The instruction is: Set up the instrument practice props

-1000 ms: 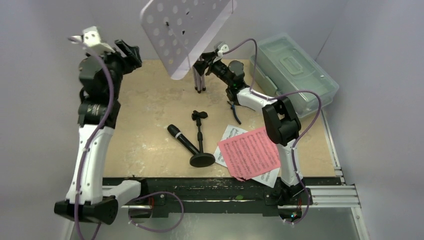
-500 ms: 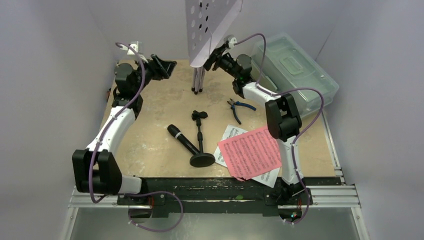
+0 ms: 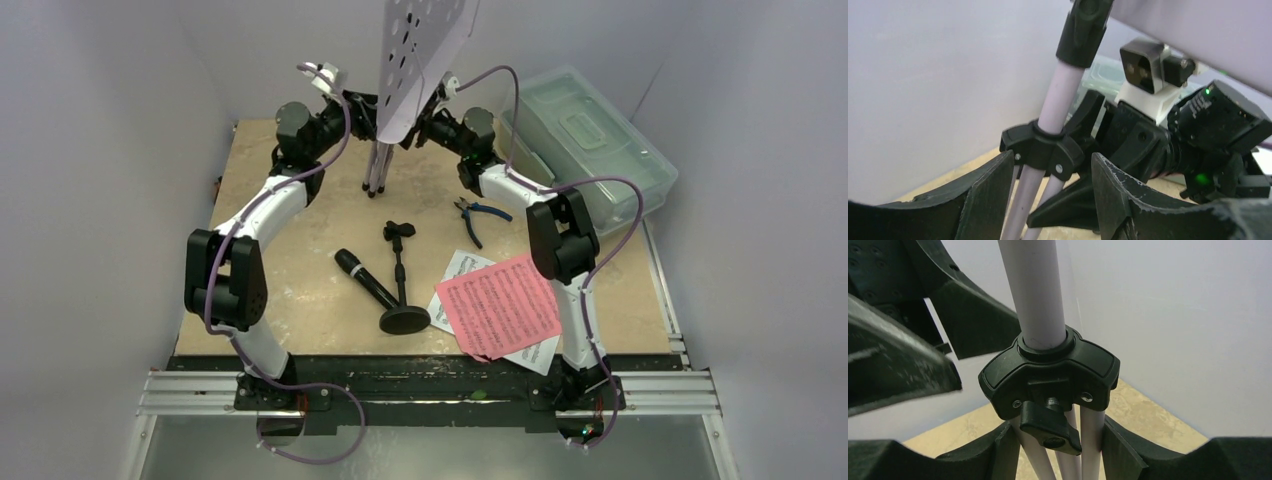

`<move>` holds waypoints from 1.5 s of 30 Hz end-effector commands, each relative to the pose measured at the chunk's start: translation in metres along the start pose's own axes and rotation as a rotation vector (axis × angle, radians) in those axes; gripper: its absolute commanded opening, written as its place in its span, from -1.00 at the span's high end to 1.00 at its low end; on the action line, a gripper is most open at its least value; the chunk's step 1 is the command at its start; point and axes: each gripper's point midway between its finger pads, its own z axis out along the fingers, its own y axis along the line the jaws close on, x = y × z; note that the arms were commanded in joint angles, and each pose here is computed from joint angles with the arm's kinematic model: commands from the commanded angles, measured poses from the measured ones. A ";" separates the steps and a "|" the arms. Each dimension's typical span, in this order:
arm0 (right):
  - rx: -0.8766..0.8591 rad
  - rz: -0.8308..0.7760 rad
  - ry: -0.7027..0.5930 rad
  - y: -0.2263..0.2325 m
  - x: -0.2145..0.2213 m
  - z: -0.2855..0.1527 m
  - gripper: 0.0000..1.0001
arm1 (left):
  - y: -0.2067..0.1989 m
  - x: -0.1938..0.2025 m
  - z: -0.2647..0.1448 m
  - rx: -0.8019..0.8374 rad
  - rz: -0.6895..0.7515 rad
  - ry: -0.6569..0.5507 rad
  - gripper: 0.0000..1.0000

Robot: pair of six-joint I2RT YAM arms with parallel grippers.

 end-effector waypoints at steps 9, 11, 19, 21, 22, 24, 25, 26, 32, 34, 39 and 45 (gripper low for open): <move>-0.029 -0.058 0.031 0.034 -0.026 0.019 1.00 | -0.011 -0.067 0.025 -0.004 0.227 -0.175 0.05; -0.025 -0.057 0.032 0.034 -0.028 0.019 1.00 | -0.013 -0.064 0.029 0.000 0.237 -0.175 0.17; 0.010 -0.097 0.056 0.037 -0.035 0.020 1.00 | -0.014 -0.065 0.038 0.003 0.270 -0.183 0.38; 0.023 -0.115 0.062 0.037 -0.038 0.019 1.00 | -0.014 -0.065 0.040 -0.004 0.285 -0.174 0.38; 0.030 -0.124 0.064 0.038 -0.040 0.019 1.00 | -0.014 -0.065 0.040 -0.007 0.291 -0.170 0.36; 0.043 -0.139 0.069 0.039 -0.043 0.018 1.00 | -0.013 -0.068 0.040 -0.019 0.292 -0.174 0.33; 0.048 -0.146 0.070 0.039 -0.044 0.018 1.00 | -0.011 -0.070 0.040 -0.032 0.289 -0.178 0.31; 0.051 -0.151 0.070 0.040 -0.045 0.019 1.00 | -0.010 -0.070 0.040 -0.038 0.282 -0.181 0.30; 0.084 -0.192 0.091 0.047 -0.041 0.024 1.00 | -0.007 -0.077 0.042 -0.055 0.223 -0.253 0.45; 0.101 -0.202 0.092 0.048 -0.041 0.024 1.00 | -0.007 -0.078 0.042 -0.055 0.227 -0.263 0.66; 0.183 -0.127 0.071 0.042 -0.040 0.012 0.32 | -0.019 -0.091 0.035 -0.010 0.279 -0.325 1.00; 0.211 -0.022 -0.012 0.051 -0.047 -0.018 -0.97 | -0.027 -0.108 0.023 -0.015 0.288 -0.396 1.00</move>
